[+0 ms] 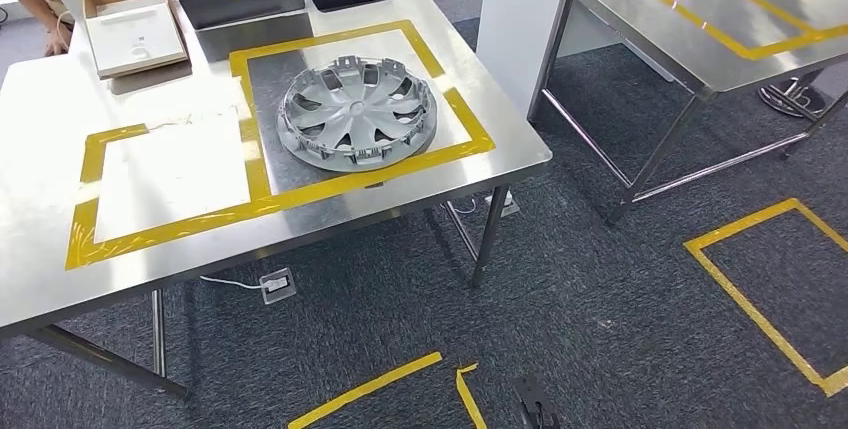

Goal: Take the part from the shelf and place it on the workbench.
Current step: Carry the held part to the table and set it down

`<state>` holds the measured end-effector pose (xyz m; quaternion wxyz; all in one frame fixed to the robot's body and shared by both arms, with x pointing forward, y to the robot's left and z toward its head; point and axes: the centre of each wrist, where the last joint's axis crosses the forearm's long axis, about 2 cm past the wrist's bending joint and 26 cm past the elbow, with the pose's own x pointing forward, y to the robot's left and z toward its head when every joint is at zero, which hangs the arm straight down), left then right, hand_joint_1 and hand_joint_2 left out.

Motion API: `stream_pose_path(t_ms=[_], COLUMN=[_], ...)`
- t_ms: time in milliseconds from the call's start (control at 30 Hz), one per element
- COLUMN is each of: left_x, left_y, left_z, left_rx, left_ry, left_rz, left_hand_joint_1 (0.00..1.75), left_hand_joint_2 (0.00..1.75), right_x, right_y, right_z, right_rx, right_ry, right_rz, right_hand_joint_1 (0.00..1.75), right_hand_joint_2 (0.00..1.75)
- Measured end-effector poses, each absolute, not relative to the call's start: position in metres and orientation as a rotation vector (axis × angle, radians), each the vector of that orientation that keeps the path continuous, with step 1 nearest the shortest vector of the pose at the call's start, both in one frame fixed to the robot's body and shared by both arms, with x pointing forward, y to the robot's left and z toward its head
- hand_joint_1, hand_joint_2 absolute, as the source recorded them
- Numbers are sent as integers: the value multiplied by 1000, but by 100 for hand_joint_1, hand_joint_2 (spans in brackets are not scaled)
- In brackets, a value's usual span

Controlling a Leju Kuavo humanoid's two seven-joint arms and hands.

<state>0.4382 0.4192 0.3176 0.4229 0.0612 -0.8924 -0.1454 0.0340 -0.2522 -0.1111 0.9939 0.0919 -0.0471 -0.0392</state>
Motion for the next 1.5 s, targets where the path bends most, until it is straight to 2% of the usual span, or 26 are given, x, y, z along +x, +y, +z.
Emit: stream_pose_path(t_ms=[300, 567, 667, 833, 933, 1067, 1233, 1500], left_x=[438, 442, 451, 467, 468, 465, 461, 456], left_y=[415, 421, 423, 416, 404, 377, 337, 277], left_z=[320, 308, 300, 277, 250, 217, 191, 173], left_rx=[157, 210, 319, 681, 893, 1032, 1035, 987], left_ry=[-2237, -2136, -2065, -1930, -1796, -1621, -1515, -1525], left_rz=[-369, -417, -456, -566, -719, -945, -1138, -1366], left_hand_joint_1=[175, 175, 175, 175, 175, 175, 175, 175], left_hand_joint_2=[175, 175, 175, 175, 175, 175, 175, 175], right_x=[35, 35, 36, 38, 39, 39, 38, 38], right_y=[-252, -252, -252, -253, -253, -254, -257, -258], right_z=[-111, -111, -111, -111, -111, -111, -111, -111], right_rx=[184, 183, 182, 179, 177, 171, 157, 158], right_ry=[-96, -87, -84, -90, -89, -89, -86, -90], right_rz=[-80, -74, -70, -61, -55, -63, -82, -82], right_hand_joint_1=[0, 0, 0, 0, 0, 0, 0, 0], right_hand_joint_2=[0, 0, 0, 0, 0, 0, 0, 0])
